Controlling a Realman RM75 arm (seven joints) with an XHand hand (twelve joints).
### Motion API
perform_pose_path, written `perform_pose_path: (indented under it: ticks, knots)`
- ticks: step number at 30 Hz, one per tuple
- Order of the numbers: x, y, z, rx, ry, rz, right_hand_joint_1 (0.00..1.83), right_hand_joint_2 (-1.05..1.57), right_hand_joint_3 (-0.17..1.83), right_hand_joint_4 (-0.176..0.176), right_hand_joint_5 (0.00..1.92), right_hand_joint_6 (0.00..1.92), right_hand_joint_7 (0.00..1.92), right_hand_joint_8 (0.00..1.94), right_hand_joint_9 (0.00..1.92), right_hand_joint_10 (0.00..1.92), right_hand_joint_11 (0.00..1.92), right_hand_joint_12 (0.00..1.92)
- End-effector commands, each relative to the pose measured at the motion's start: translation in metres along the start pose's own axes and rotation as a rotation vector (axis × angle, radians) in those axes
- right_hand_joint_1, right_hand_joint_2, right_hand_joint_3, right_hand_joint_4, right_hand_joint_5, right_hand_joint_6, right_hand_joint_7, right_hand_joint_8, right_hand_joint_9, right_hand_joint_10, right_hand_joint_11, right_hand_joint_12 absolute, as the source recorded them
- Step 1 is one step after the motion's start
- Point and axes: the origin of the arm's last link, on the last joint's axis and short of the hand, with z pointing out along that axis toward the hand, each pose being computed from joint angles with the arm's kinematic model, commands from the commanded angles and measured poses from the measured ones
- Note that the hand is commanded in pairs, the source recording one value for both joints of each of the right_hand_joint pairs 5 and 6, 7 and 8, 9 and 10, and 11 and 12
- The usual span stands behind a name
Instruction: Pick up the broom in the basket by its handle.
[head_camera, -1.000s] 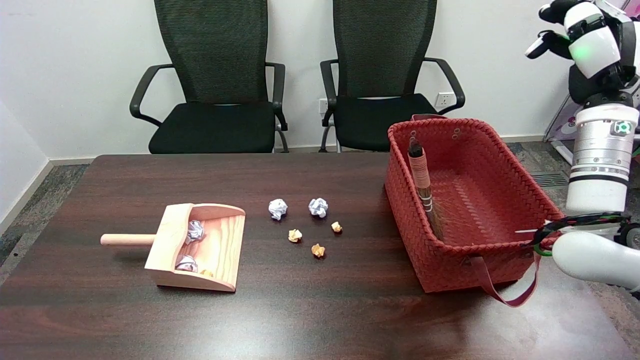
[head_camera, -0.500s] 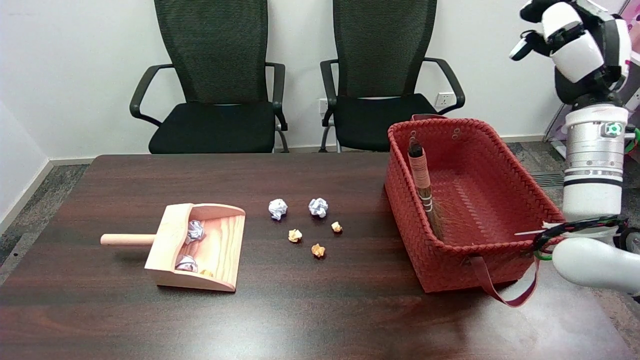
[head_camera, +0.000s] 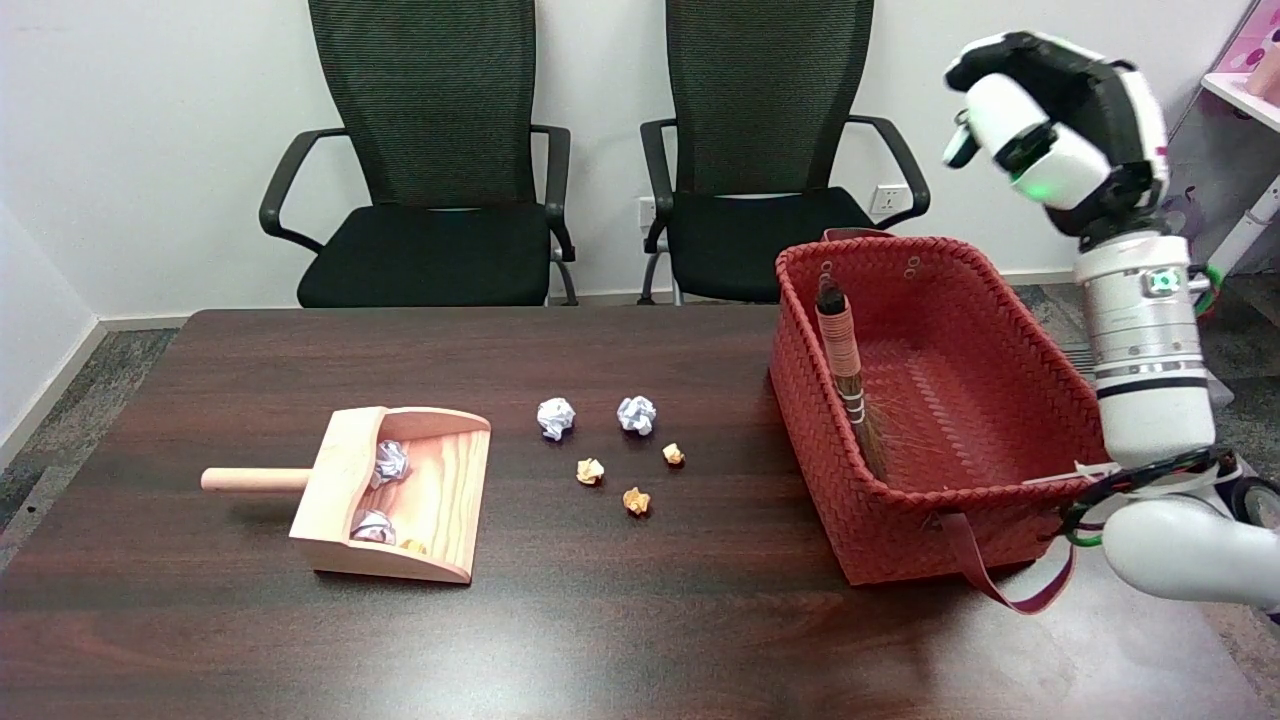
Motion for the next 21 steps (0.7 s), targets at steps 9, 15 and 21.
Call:
perform_pose_path:
  ticks: [9,15,21]
  knots:
    - [-0.029,0.014,-0.028,-0.265,-0.336,-0.037,0.99,0.32,1.01,-0.176,0.39,0.39,0.39,0.39,0.51,0.51,0.78,0.78]
    - [-0.032,0.021,-0.033,-0.323,-0.4,-0.058,1.0,0.31,1.01,-0.176,0.33,0.33,0.33,0.33,0.42,0.42,0.64,0.64]
    - [-0.029,0.029,-0.047,-0.384,-0.414,-0.061,1.02,0.18,0.97,-0.176,0.31,0.31,0.31,0.31,0.33,0.33,0.54,0.54]
